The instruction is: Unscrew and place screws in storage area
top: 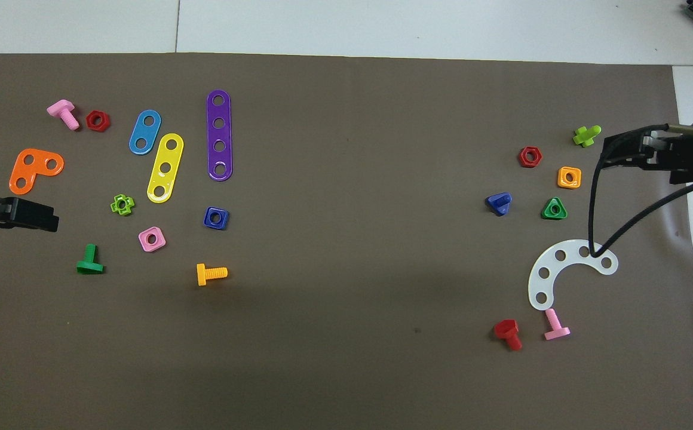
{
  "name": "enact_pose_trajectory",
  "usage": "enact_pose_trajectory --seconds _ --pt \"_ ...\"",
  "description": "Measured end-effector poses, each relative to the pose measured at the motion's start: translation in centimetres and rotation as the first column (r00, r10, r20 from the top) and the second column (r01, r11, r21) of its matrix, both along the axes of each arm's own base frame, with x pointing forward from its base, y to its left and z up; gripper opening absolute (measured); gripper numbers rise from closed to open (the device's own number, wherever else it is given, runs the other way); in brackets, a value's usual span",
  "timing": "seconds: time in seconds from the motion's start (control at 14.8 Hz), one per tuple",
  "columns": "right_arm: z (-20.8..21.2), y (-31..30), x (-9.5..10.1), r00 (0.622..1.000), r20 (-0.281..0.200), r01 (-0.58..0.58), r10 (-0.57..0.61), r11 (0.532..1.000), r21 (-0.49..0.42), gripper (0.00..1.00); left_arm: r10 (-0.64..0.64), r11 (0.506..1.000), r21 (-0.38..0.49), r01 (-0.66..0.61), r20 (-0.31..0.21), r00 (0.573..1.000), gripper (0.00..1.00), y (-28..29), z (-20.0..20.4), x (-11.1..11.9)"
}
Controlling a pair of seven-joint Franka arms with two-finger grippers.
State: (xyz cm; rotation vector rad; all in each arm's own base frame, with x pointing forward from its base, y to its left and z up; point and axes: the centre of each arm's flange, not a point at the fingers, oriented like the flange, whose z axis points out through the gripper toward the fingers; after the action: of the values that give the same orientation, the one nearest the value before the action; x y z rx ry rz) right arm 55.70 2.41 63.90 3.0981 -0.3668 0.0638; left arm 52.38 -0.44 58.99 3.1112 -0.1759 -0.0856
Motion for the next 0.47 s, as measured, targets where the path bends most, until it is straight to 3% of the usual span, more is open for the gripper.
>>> enact_pose_trajectory --seconds 0.47 --pt "-0.36 -0.01 -0.33 1.000 -0.015 0.000 0.000 1.000 -0.001 1.00 0.006 1.000 0.000 -0.006 -0.014 1.000 1.00 0.24 -0.10 -0.16"
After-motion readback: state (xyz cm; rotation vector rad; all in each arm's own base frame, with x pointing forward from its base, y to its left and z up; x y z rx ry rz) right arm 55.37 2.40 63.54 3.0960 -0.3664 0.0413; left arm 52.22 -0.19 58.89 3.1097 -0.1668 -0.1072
